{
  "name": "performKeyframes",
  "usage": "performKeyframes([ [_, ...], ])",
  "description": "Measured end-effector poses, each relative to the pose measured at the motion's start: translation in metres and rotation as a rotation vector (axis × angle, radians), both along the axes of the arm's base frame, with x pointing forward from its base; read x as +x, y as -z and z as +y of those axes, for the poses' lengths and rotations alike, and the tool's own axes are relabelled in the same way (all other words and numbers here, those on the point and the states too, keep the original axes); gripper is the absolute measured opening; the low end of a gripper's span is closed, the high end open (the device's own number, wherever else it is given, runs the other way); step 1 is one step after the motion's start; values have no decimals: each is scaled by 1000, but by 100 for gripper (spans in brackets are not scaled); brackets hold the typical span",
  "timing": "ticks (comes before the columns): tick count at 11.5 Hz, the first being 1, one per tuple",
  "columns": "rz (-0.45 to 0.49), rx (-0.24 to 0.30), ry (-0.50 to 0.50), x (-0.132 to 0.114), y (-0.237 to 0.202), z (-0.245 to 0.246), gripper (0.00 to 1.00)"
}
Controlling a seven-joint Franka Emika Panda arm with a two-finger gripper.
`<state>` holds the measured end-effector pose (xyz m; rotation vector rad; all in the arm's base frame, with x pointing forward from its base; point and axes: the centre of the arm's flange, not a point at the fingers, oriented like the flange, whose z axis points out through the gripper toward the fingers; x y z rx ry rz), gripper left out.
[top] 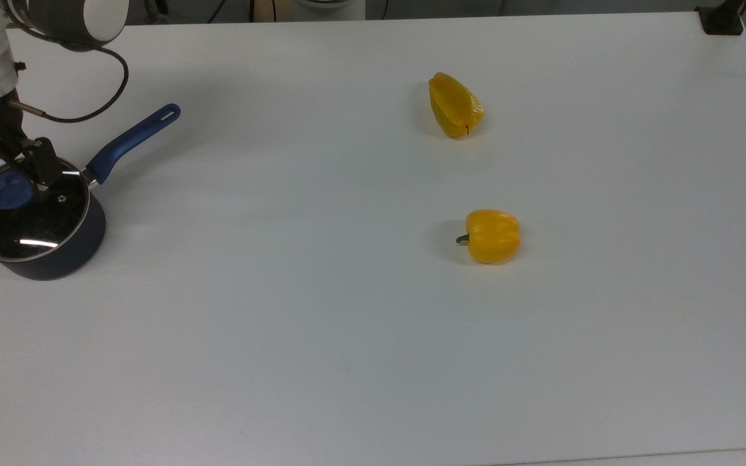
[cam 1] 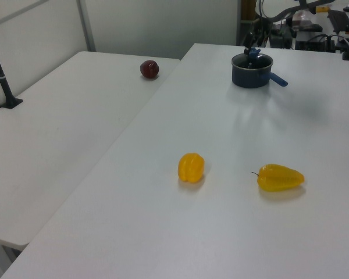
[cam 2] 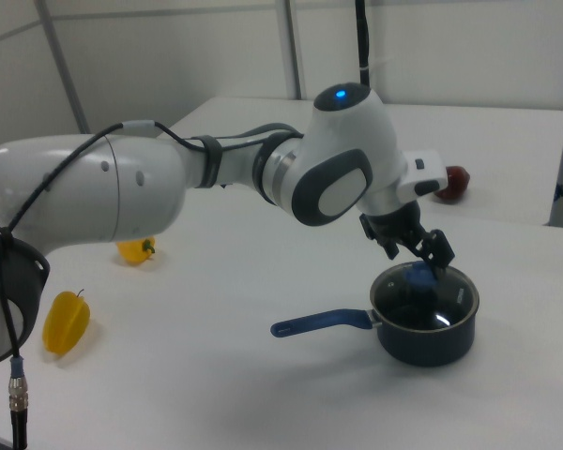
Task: Close lid
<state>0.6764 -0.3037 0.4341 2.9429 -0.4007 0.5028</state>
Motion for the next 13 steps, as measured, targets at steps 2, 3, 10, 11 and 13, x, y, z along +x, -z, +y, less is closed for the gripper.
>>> performKeyframes([
  [2,31,-30,-53,0,-29,25,100],
  [3,74,-51,-89,-2,-46,45,100],
  [10,261,13,-301,-30,-139,295,100],
  [11,279,21,-303,-39,-143,320,100],
  [13,297,36,-278,-61,-147,345,100],
])
